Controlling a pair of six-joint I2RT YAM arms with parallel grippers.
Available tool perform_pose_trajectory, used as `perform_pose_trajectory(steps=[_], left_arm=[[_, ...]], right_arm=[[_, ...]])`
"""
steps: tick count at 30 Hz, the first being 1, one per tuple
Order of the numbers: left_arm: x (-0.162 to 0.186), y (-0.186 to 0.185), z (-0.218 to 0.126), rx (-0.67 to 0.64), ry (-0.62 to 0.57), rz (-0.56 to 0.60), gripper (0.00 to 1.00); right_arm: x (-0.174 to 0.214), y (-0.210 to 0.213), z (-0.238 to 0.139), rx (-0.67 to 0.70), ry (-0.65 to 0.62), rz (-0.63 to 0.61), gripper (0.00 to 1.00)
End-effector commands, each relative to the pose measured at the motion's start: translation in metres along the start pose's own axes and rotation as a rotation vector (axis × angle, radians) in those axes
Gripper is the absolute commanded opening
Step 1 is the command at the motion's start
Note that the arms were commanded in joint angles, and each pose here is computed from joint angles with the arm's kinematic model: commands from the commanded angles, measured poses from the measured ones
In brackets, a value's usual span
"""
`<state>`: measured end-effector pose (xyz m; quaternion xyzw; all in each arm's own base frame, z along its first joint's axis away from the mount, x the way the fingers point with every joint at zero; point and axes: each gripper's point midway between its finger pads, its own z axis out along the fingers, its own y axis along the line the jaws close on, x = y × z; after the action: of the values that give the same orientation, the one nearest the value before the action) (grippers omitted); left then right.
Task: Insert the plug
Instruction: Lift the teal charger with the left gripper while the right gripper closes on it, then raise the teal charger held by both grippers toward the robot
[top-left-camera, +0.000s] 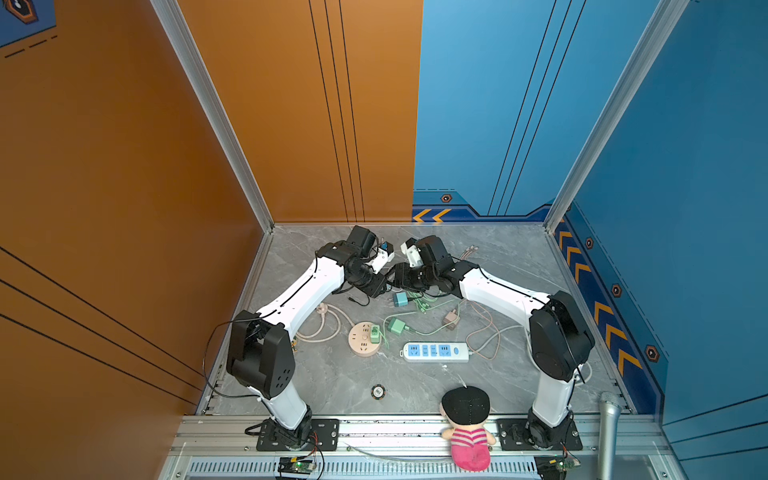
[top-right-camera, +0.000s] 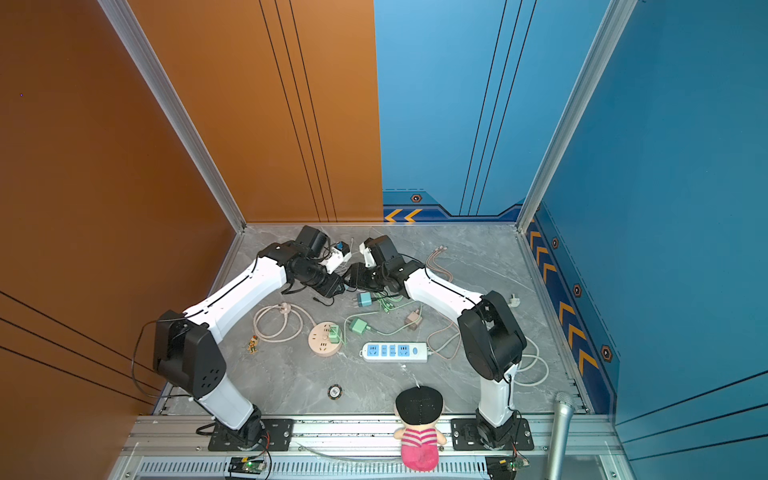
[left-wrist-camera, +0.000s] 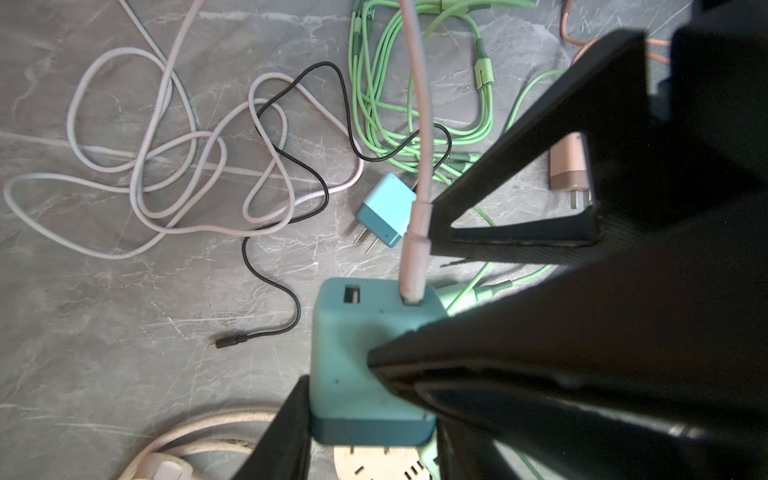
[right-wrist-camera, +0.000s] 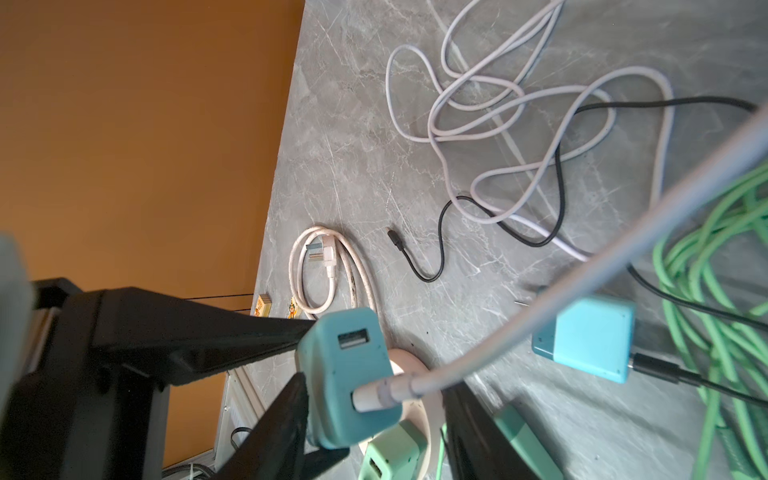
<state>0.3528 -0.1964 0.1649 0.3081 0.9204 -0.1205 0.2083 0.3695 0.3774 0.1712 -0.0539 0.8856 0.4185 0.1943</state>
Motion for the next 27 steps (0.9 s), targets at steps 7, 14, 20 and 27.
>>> perform_pose_trajectory(steps=[7,14,20,27], left_arm=[[-0.009,-0.004,-0.012,-0.002,-0.076,-0.016,0.41],[-0.016,-0.007,-0.014,0.000,-0.115,-0.022,0.41],[-0.018,-0.006,-0.013,-0.002,-0.138,-0.049,0.48],[-0.009,-0.003,-0.061,0.089,-0.231,-0.110,0.80]], right_arm=[[0.005,0.020,0.008,-0.122,0.037,0.038,0.42],[0.003,0.023,0.011,-0.213,0.028,0.113,0.20],[0.003,0.026,0.003,-0.206,0.028,0.069,0.06],[0.004,0.022,-0.014,-0.221,0.055,-0.080,0.00]])
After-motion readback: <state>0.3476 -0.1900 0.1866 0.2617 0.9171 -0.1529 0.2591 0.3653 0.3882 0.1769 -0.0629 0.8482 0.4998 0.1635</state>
